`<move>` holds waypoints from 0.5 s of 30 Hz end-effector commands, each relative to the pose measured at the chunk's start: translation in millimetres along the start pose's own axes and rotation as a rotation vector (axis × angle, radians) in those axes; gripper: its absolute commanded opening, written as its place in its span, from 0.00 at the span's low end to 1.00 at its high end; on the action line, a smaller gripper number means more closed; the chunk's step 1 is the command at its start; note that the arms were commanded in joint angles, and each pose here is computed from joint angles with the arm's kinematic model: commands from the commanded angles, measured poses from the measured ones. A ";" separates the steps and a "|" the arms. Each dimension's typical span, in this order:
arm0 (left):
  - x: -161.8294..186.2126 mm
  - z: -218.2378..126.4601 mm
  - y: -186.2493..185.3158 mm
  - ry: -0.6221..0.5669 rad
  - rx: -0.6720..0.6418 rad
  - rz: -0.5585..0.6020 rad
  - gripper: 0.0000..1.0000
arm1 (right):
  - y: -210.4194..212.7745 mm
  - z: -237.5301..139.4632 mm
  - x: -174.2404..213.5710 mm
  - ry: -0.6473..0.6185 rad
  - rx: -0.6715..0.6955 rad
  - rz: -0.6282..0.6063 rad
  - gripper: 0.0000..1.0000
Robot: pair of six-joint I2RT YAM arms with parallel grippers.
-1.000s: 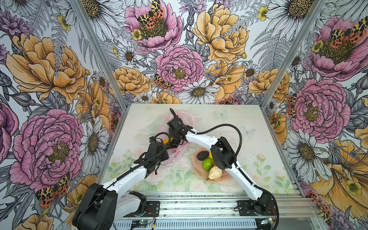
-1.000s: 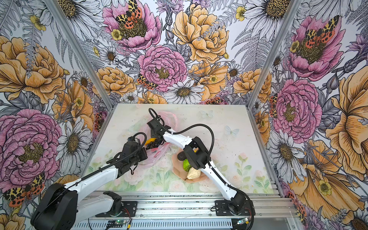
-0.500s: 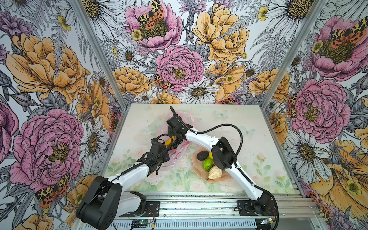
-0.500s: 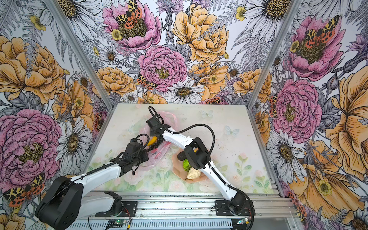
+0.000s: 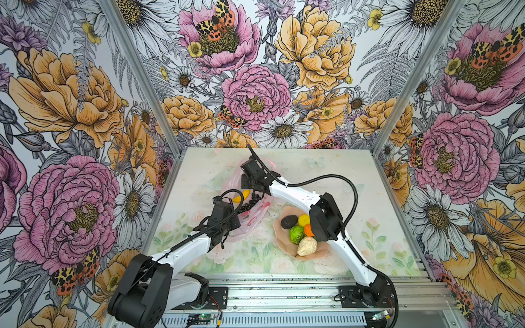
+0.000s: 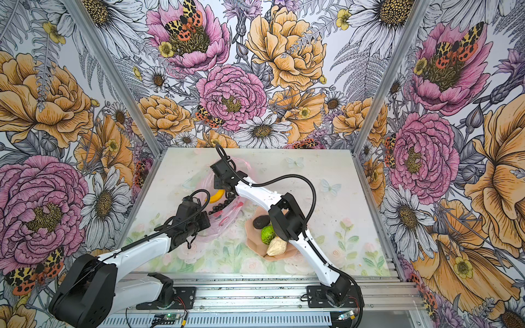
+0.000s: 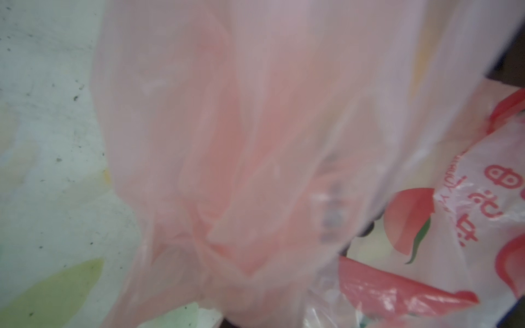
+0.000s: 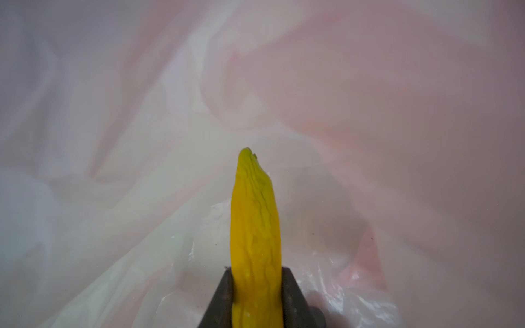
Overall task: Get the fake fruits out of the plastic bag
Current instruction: 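Lift the banana out of the bag and carry it over the plate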
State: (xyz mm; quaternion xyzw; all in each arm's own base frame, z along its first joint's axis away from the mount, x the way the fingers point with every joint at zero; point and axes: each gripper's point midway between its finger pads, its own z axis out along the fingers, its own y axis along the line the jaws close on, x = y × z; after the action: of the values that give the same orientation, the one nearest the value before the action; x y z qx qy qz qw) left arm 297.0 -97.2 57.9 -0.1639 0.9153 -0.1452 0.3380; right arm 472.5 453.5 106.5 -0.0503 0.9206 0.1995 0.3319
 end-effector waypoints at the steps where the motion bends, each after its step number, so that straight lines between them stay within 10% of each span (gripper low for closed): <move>1: -14.2 -5.3 -5.8 -0.031 0.019 -0.008 0.00 | 10.5 -40.1 -26.8 -0.047 -0.045 -0.010 0.22; 15: -38.1 -6.9 -11.0 -0.067 0.029 -0.041 0.00 | -3.0 -71.5 8.7 0.023 -0.083 -0.119 0.22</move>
State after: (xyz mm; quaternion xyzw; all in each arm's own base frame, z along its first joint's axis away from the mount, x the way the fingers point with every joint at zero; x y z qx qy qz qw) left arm 314.2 -90.5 80.4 -0.1811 0.9014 -0.1531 0.3622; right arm 427.6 420.9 124.7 -0.1012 0.9252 0.1945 0.3097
